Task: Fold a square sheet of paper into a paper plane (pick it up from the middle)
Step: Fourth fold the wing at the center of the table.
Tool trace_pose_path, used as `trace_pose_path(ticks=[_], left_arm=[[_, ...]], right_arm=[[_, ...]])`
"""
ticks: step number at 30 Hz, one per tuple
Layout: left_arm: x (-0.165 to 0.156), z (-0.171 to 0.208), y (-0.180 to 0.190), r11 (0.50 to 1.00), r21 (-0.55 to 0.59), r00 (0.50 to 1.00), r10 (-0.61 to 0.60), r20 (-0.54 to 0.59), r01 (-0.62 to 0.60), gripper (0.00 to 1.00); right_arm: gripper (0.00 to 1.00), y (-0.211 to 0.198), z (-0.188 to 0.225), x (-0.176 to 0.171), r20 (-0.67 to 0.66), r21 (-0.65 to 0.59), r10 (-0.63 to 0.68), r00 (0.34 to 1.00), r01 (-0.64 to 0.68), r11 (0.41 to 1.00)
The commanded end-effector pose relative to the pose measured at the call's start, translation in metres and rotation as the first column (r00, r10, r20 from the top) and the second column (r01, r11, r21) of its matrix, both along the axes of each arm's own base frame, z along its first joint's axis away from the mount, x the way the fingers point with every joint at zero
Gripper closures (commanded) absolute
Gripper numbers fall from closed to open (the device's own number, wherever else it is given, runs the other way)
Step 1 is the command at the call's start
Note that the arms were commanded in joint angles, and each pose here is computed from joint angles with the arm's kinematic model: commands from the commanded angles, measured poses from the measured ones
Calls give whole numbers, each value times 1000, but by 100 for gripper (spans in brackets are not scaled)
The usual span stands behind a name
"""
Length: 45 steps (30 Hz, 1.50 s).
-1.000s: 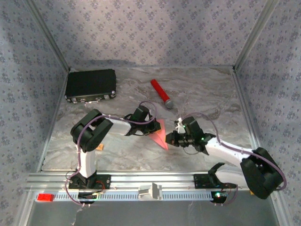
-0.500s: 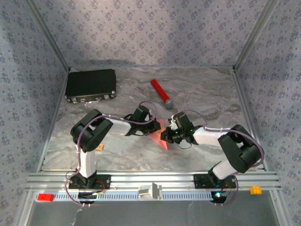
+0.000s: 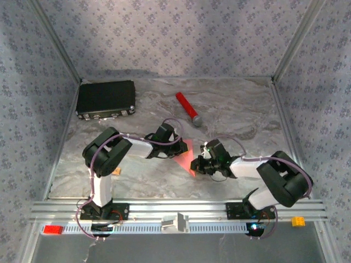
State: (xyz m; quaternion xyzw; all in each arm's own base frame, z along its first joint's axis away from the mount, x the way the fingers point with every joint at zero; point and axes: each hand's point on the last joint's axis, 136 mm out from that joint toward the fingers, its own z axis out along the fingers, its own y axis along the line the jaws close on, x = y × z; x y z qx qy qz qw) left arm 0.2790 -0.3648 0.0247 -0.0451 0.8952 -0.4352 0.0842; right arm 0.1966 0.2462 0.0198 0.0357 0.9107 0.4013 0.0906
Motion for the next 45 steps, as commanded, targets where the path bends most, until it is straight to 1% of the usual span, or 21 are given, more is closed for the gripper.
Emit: trace_pose_path(ticks=[1,7,14,16,22,27,31,33,35,39,42,45], left_arm=[[-8,-34,20,994,105,998,37,-56,-31,95],[-9,-38,22,992,117,996,46,-71,-38,95],[-9,-39,22,993,117,996,44,-73,-36,95],[-9,-38,20,993,111,997,40,-72,-32,95],[-12,-34,16,995,101,998,19,-60,-13,95],[-13,-33,16,995,102,998,17,-59,-11,95],[-14,-33,17,995,102,998,14,-58,-8,95],[-14,-33,17,995,101,998,13,-58,-7,95],[-14,-33,16,995,101,998,12,-58,-6,95],[-14,-34,17,995,104,998,16,-60,-10,95],[-13,-35,18,994,107,998,20,-62,-14,95],[-13,-37,18,994,106,998,23,-66,-16,95]], right_arm=[[97,-15,-19,-27,-94,-64,2,996,-8,998],[97,-25,-23,-46,-112,-84,30,993,-40,996],[96,-38,-22,-62,-103,-109,53,993,-65,992],[96,-36,-13,-58,-85,-92,52,995,-60,994],[96,-16,35,-29,30,-1,41,999,-41,999],[96,5,48,-10,48,47,56,997,-59,997],[96,13,37,1,19,38,50,999,-51,998],[96,17,28,1,-3,39,60,998,-60,997],[96,13,14,-7,-42,16,67,997,-66,998],[96,-2,-10,-34,-104,-8,62,993,-63,998],[96,-12,-18,-55,-130,-22,72,989,-76,997],[96,-19,-19,-66,-135,-32,87,987,-92,995]])
